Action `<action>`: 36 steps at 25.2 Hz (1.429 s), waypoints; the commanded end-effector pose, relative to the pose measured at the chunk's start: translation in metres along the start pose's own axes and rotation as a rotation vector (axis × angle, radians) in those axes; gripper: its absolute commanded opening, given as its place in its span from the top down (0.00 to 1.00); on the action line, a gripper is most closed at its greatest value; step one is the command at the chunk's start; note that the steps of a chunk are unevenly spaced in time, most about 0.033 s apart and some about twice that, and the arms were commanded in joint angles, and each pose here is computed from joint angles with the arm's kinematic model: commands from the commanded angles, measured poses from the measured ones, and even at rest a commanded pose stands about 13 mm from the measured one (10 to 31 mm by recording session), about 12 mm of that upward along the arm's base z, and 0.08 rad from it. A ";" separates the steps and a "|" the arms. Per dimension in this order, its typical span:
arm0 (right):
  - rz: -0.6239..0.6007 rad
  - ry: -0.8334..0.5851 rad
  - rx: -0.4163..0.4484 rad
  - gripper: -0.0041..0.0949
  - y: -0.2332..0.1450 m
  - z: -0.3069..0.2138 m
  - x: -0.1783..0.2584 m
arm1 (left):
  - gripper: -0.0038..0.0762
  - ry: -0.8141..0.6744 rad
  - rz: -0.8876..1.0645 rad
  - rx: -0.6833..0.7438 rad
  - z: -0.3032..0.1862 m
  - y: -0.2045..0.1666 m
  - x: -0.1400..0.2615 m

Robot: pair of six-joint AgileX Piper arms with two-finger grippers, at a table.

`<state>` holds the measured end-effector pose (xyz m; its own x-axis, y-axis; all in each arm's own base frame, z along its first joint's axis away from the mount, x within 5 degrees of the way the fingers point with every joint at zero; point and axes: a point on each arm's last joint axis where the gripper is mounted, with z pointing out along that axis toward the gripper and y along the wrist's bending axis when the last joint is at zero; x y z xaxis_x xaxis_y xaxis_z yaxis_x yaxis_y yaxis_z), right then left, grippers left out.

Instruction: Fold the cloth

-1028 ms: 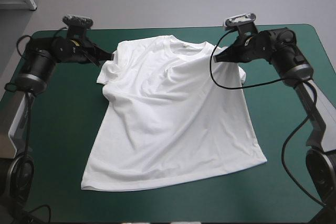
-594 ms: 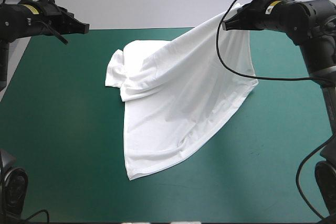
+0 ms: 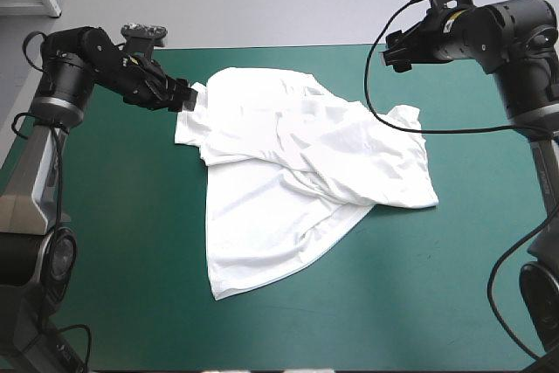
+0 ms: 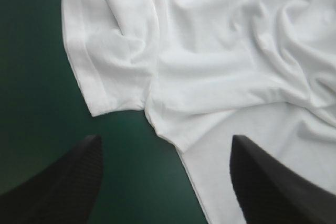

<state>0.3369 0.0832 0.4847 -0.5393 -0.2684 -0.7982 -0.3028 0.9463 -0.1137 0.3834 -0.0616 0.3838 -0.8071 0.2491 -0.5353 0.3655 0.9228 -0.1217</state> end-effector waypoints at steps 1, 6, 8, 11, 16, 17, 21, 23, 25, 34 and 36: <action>-0.006 -0.031 0.075 0.18 -0.012 -0.024 -0.003 | 0.27 0.037 -0.014 0.063 -0.001 -0.011 0.008; 0.061 0.064 0.041 0.21 -0.025 -0.007 0.013 | 0.27 0.131 0.016 0.053 0.051 -0.027 0.026; 0.084 0.103 0.023 0.21 -0.027 0.001 0.022 | 0.27 0.140 0.020 0.059 0.066 -0.036 0.032; 0.118 0.170 -0.014 0.21 -0.027 0.015 0.037 | 0.27 0.243 0.038 0.096 0.085 -0.052 0.048; 0.109 0.291 -0.026 0.21 -0.026 0.038 0.065 | 0.29 0.425 0.107 0.071 0.103 -0.077 0.079; 0.110 0.309 -0.029 0.21 -0.025 0.041 0.069 | 0.30 0.455 0.117 0.056 0.104 -0.082 0.086; 0.114 0.345 -0.033 0.21 -0.024 0.054 0.083 | 0.33 0.531 0.172 0.051 0.101 -0.106 0.108; 0.109 0.348 -0.034 0.21 -0.023 0.060 0.088 | 0.33 0.534 0.194 0.060 0.093 -0.119 0.118; 0.110 0.349 -0.033 0.21 -0.023 0.064 0.092 | 0.33 0.509 0.218 0.071 0.076 -0.135 0.125; 0.115 0.368 -0.043 0.21 -0.022 0.064 0.094 | 0.33 0.567 0.228 0.070 0.059 -0.158 0.181; 0.116 0.368 -0.044 0.21 -0.022 0.064 0.094 | 0.33 0.553 0.221 0.069 0.063 -0.162 0.200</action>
<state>0.3520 0.0527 0.3500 -0.8617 -0.2218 -0.4563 -0.2526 0.9675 0.0067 0.2067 -0.1795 0.2367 -0.8138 0.5805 0.0252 0.5752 0.8110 -0.1073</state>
